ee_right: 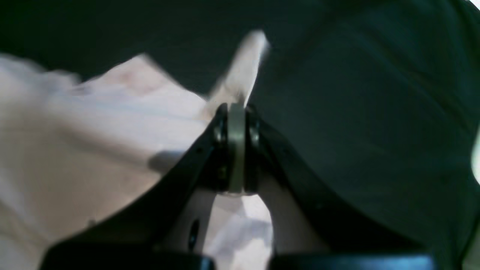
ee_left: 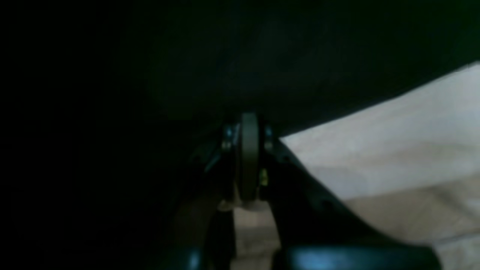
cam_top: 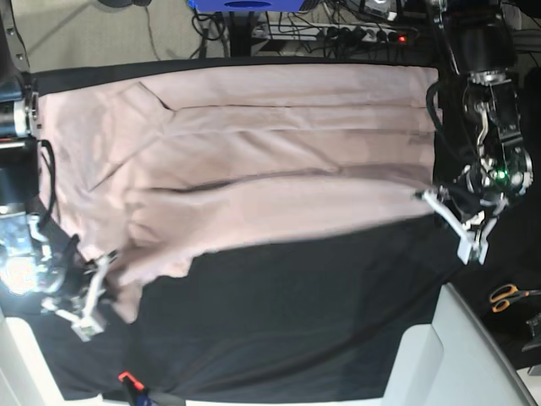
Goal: Fold the T-shirt properly
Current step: 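Hold the shirt edges with both grippers and fold the sleeve inward, then drag the folded shirt with both grippers away from the robot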
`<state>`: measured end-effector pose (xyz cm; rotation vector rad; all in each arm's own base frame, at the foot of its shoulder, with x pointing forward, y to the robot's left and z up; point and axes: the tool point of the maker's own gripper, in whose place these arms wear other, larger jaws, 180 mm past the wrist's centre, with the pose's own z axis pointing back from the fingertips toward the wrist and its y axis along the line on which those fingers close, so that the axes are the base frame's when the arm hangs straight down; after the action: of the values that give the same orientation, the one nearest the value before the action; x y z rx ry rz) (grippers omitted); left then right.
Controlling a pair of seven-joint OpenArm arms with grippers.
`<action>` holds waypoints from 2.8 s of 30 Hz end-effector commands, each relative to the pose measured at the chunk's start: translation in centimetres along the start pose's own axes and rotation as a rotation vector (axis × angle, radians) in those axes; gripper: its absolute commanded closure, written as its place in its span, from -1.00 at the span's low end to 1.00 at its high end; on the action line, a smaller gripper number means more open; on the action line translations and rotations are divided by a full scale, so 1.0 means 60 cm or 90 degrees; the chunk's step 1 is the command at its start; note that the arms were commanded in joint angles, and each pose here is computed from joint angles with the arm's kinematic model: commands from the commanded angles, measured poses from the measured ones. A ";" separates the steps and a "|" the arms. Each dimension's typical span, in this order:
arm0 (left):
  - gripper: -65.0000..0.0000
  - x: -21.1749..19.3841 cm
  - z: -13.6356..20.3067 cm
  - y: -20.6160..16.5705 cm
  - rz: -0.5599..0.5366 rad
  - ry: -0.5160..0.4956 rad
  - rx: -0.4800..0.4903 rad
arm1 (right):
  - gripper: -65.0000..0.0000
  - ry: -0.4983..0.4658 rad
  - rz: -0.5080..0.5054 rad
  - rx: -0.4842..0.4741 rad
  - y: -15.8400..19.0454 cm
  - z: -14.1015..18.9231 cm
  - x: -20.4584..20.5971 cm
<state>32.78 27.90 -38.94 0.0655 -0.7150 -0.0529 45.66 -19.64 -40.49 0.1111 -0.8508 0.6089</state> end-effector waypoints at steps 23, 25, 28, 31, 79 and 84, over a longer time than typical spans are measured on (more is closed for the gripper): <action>1.00 -0.030 -0.010 -0.088 -0.125 0.031 -0.017 | 1.00 0.144 -0.034 -0.096 0.033 0.111 -0.095; 1.00 -0.030 0.002 -0.093 -0.133 0.021 -0.018 | 1.00 0.152 -0.045 -0.100 0.043 0.120 -0.105; 1.00 -0.033 0.021 -0.098 -0.143 0.010 -0.017 | 1.00 0.178 -0.058 -0.101 0.059 0.132 -0.128; 1.00 -0.051 0.035 -0.100 -0.156 0.016 -0.018 | 1.00 0.180 -0.069 -0.104 0.077 0.144 -0.143; 1.00 -0.192 0.073 -0.053 -0.346 0.058 0.003 | 1.00 0.249 -0.104 -0.090 0.225 0.218 -0.207; 1.00 -0.191 0.073 -0.051 -0.346 0.058 0.004 | 1.00 0.255 -0.105 -0.087 0.232 0.222 -0.215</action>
<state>20.46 24.87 -44.30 0.2394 -0.5642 -0.5569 21.66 -18.27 -44.12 -0.0532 -0.4422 0.3970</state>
